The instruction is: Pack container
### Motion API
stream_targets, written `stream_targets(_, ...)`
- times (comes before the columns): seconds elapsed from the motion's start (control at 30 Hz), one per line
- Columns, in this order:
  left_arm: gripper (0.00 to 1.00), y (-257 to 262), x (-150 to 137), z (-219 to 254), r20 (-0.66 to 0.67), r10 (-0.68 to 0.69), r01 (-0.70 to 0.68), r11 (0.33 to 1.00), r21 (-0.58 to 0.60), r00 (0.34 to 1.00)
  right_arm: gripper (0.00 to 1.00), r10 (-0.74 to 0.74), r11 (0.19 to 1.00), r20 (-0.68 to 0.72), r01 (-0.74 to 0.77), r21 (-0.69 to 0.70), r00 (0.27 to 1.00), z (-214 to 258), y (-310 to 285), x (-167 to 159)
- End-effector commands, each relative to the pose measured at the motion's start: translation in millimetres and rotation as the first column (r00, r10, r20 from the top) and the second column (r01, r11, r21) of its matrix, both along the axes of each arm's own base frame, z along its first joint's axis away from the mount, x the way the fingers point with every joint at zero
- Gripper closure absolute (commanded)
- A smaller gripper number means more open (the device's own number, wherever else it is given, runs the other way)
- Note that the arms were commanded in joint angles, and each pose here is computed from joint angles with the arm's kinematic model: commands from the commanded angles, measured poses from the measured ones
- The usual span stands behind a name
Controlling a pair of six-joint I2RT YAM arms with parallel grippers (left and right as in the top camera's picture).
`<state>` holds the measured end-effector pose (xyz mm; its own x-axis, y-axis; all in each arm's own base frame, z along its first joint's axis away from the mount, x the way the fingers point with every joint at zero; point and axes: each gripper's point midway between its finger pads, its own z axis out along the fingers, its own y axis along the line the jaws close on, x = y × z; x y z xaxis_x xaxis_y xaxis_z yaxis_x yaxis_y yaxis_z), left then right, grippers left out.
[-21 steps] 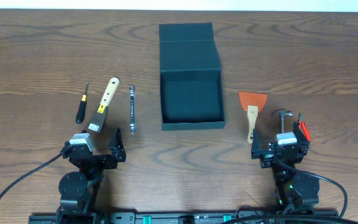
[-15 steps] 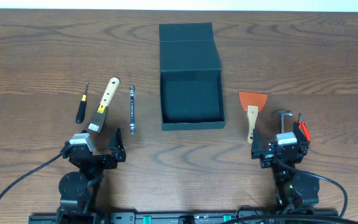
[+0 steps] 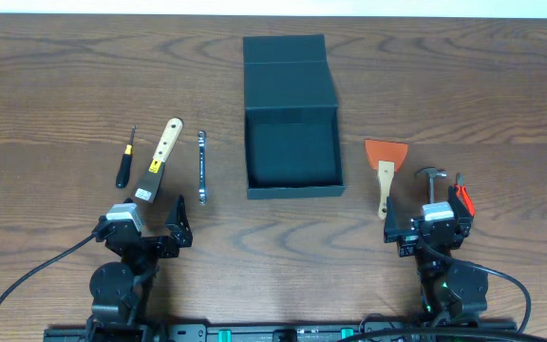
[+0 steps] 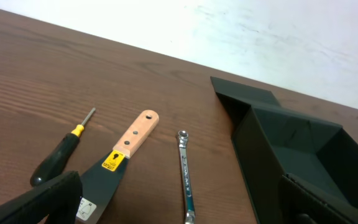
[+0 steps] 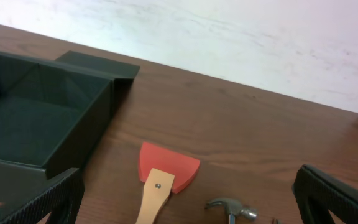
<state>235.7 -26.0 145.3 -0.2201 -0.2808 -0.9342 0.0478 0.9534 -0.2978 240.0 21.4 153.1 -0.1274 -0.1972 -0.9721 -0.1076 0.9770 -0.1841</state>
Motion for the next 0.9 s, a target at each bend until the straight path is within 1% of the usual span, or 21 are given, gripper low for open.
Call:
stream_targets(0.0,0.01,-0.3,-2.0,-14.2,-0.046,0.0,0.001,1.0,0.004,0.999,0.01,-0.013,1.0,0.002,0.013,0.014,1.0,-0.4,-2.4,0.2)
stream_targets(0.67,0.01,-0.2,-2.0,-14.2,-0.046,0.0,0.0,1.0,0.005,0.999,0.01,-0.005,1.0,0.002,0.005,0.016,1.0,-0.4,-1.1,0.1)
stream_targets(0.73,0.01,1.2,-0.8,-10.1,-0.028,0.008,-0.008,1.0,0.007,1.0,0.01,-0.005,1.0,0.023,0.004,0.02,1.0,4.7,-0.9,0.8)
stream_targets(0.77,0.01,1.0,-0.3,-7.8,-0.018,0.007,-0.007,1.0,0.005,1.0,0.01,-0.009,0.999,0.03,0.008,0.049,1.0,7.0,-0.9,1.0)
stream_targets(0.87,0.01,0.3,-0.5,-7.8,-0.024,0.01,-0.011,0.999,-0.031,1.0,0.01,-0.032,0.977,0.015,0.028,0.212,0.999,7.4,-0.9,1.1)
